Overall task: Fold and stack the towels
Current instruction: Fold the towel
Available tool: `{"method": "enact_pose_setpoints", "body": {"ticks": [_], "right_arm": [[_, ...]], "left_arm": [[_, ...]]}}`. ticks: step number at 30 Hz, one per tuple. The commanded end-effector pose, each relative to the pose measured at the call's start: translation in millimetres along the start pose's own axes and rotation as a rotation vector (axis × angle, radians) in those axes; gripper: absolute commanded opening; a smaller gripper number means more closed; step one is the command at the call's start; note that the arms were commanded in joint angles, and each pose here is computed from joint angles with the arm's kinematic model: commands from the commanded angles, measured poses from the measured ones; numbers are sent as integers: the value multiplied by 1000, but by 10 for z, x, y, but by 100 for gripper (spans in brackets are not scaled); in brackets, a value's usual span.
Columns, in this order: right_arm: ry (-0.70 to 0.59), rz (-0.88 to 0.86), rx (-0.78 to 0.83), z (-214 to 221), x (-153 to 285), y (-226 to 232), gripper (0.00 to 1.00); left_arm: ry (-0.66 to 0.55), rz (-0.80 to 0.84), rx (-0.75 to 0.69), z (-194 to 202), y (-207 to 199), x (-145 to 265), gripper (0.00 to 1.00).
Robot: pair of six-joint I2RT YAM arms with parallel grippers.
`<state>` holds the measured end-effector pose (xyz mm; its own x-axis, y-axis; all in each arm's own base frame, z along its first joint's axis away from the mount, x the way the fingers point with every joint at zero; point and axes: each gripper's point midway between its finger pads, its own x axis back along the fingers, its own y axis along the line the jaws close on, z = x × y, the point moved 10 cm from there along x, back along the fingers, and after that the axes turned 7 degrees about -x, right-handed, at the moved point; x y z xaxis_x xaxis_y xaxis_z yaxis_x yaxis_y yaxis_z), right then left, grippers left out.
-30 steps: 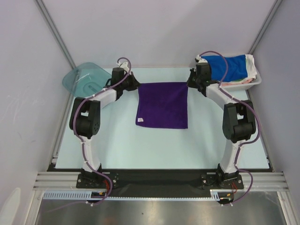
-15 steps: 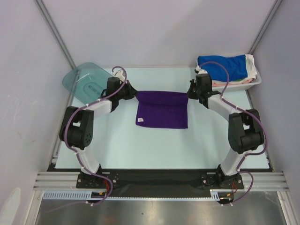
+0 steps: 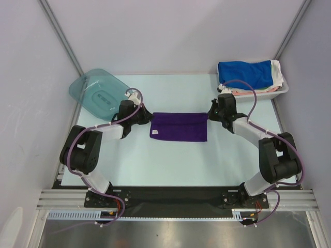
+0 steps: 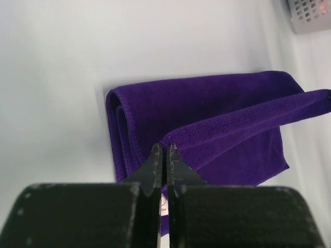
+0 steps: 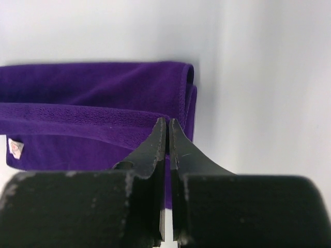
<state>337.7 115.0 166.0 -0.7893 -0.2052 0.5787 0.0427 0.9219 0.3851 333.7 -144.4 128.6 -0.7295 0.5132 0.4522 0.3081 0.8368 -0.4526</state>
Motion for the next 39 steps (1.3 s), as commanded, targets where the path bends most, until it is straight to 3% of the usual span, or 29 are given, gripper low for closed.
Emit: {"method": "enact_pose_setpoints", "body": {"ticks": [1, 18, 20, 21, 24, 26, 31, 39], "right_arm": [[-75, -37, -21, -48, 150, 68, 0], [-27, -54, -29, 355, 285, -5, 0], [-23, -49, -28, 399, 288, -20, 0], [-21, -46, -28, 409, 287, -28, 0], [-14, -38, -30, 462, 302, -62, 11], [-20, -51, -37, 454, 355, -52, 27], [-40, -65, -52, 424, 527, -34, 43], [34, 12, -57, 399, 397, -4, 42]], "left_arm": [[-100, 6, -22, -126, -67, 100, 0], [-63, -12, -32, 161, -8, 256, 0], [-56, -7, -36, 182, -9, 259, 1], [-45, 0, -40, 215, -10, 255, 7], [-34, 18, -50, 298, -46, 278, 17], [-38, 29, -58, 327, -73, 313, 23], [-86, 28, -62, 281, -156, 510, 28], [-104, -47, -60, 68, -251, 654, 29]]}}
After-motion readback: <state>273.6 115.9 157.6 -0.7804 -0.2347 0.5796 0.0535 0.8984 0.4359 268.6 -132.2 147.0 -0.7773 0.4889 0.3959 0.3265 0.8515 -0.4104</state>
